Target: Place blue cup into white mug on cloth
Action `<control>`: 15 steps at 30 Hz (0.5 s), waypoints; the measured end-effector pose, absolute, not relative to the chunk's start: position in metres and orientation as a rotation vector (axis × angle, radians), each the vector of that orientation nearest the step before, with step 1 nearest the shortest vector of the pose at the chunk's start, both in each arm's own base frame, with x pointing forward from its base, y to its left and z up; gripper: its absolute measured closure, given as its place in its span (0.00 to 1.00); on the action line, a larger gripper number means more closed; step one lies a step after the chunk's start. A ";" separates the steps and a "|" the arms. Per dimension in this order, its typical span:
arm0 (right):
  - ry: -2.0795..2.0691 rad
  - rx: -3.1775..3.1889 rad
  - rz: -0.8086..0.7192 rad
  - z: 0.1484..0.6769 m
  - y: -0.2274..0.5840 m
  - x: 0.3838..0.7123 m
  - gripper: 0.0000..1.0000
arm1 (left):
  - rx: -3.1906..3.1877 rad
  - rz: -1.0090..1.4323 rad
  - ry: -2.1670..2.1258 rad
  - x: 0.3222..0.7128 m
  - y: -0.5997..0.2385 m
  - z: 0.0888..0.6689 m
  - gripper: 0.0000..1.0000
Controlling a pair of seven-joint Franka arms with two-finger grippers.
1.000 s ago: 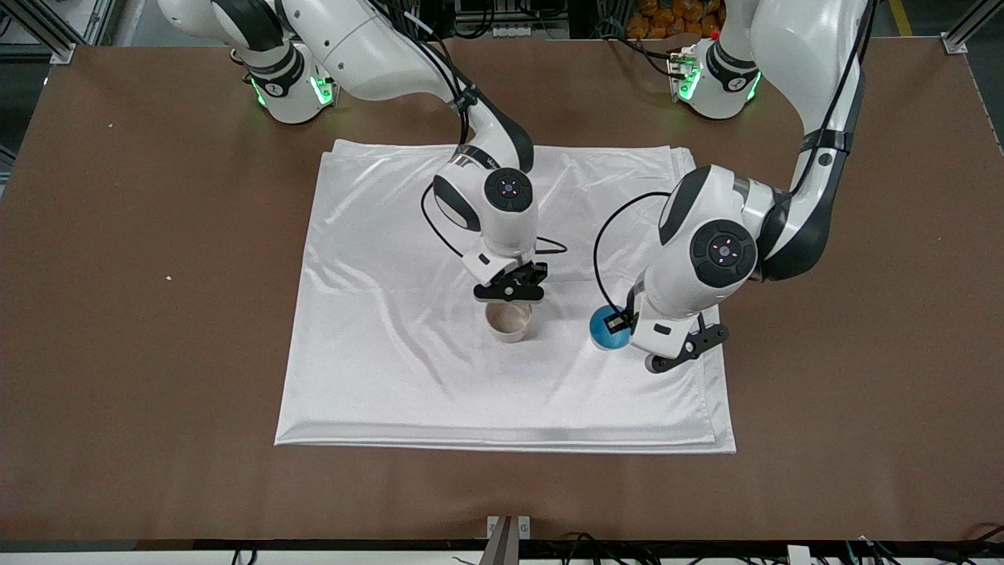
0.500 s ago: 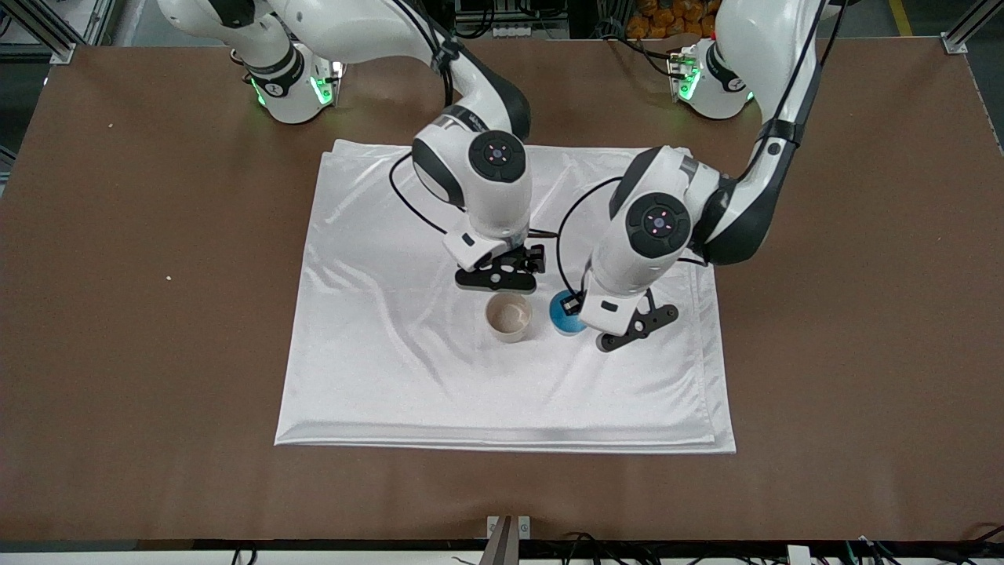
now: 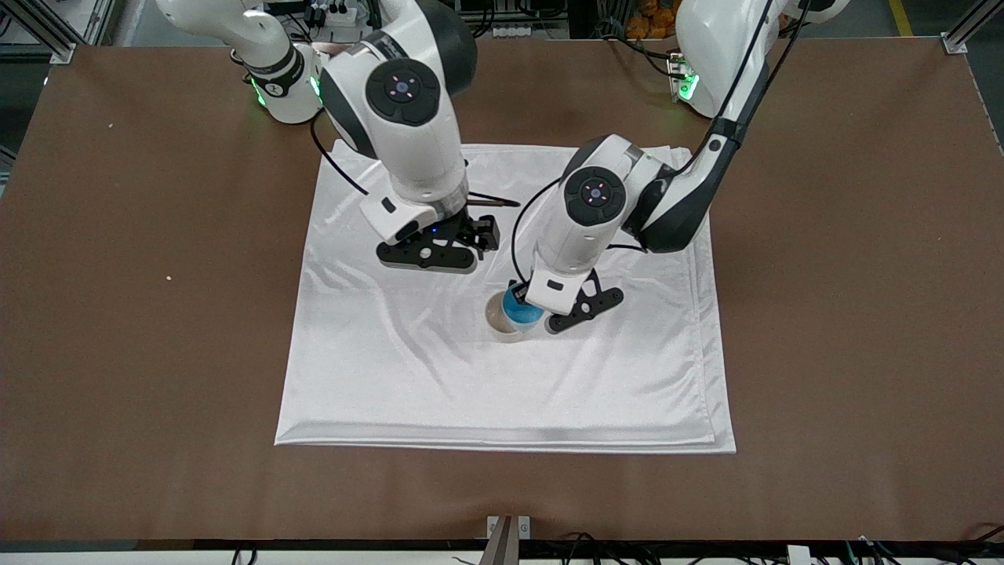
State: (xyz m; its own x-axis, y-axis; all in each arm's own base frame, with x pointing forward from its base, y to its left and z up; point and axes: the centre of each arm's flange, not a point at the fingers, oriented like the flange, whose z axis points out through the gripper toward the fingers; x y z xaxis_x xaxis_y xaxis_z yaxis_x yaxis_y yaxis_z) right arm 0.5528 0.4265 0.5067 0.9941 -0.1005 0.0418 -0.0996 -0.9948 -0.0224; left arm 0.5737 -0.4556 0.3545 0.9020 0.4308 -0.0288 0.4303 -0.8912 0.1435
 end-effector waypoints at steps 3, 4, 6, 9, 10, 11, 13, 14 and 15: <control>0.134 -3.122 -0.060 0.529 0.403 0.556 0.00 | 2.918 0.006 0.662 0.569 -0.464 0.344 0.96; 0.128 -3.124 -0.058 0.538 0.394 0.556 0.00 | 2.916 0.007 0.664 0.568 -0.467 0.340 0.96; 0.120 -3.129 -0.049 0.553 0.377 0.557 0.00 | 2.916 0.006 0.664 0.565 -0.472 0.334 0.96; 0.131 -3.135 -0.036 0.576 0.350 0.557 0.00 | 2.917 0.005 0.656 0.562 -0.479 0.324 0.96; 0.140 -3.136 -0.033 0.583 0.341 0.557 0.00 | 2.916 0.006 0.655 0.561 -0.480 0.321 0.96; 0.148 -3.137 -0.029 0.590 0.332 0.556 0.00 | 2.915 0.007 0.654 0.561 -0.482 0.318 0.96; 0.136 -3.138 -0.027 0.603 0.314 0.556 0.00 | 2.913 0.009 0.655 0.560 -0.483 0.313 0.96; 0.123 -3.139 -0.029 0.610 0.305 0.556 0.00 | 2.913 0.008 0.656 0.560 -0.484 0.310 0.96; 0.108 -3.139 -0.029 0.615 0.296 0.556 0.00 | 2.914 0.007 0.657 0.561 -0.484 0.308 0.96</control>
